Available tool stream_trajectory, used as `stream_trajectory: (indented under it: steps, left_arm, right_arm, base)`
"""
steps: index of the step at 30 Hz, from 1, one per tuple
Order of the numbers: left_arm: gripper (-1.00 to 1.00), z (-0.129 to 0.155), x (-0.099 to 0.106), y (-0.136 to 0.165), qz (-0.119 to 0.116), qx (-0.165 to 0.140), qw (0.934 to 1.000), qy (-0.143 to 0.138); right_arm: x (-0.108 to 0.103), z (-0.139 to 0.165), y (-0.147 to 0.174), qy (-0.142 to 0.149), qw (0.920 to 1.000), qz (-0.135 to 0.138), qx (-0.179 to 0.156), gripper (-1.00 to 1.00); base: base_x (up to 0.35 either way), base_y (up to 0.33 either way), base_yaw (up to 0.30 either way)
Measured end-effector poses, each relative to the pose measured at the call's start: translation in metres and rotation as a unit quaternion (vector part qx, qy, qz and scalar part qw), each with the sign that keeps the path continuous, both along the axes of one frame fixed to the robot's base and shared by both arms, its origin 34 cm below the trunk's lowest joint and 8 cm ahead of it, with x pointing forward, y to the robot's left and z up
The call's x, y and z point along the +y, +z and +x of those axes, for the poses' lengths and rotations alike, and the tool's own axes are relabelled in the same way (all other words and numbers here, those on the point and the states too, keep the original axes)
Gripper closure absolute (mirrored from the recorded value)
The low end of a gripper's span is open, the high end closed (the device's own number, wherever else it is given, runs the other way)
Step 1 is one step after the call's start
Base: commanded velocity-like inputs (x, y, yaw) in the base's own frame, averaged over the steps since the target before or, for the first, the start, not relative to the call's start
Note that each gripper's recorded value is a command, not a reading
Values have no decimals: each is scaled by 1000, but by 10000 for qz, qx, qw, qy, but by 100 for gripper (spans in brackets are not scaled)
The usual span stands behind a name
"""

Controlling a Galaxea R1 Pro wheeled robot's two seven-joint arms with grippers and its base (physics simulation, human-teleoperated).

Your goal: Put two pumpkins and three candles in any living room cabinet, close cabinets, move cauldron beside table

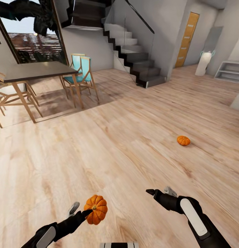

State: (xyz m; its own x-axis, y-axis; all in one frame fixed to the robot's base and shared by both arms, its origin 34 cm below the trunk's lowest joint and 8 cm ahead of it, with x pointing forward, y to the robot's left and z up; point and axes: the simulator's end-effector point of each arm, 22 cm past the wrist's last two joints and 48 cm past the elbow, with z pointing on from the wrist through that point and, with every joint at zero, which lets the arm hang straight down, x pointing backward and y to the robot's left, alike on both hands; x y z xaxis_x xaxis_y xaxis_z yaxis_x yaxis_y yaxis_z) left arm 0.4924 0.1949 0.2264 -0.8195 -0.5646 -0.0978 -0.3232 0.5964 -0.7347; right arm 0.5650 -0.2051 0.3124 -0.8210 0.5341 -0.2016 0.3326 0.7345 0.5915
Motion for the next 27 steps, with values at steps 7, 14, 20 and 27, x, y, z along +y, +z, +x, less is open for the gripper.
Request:
stream_trajectory:
  steps: [7,14,20,27]
  left_arm:
    - [100,0,1,0,2,-4,10000,1]
    - [100,0,1,0,2,-4,10000,0]
    - [100,0,1,0,1,-5,10000,0]
    - [100,0,1,0,1,-4,10000,0]
  right_arm:
    - [-1,0,0,-3,10000,-3,-2,-100]
    - [-1,0,0,-3,10000,-2,-2,-100]
    - [-1,0,0,-4,10000,0,1,-100]
    - [-1,0,0,-5,10000,-1,0,-100]
  base:
    - [334,94,-114]
    - [334,94,-228]
    - [334,26,-294]
    - [334,1,-295]
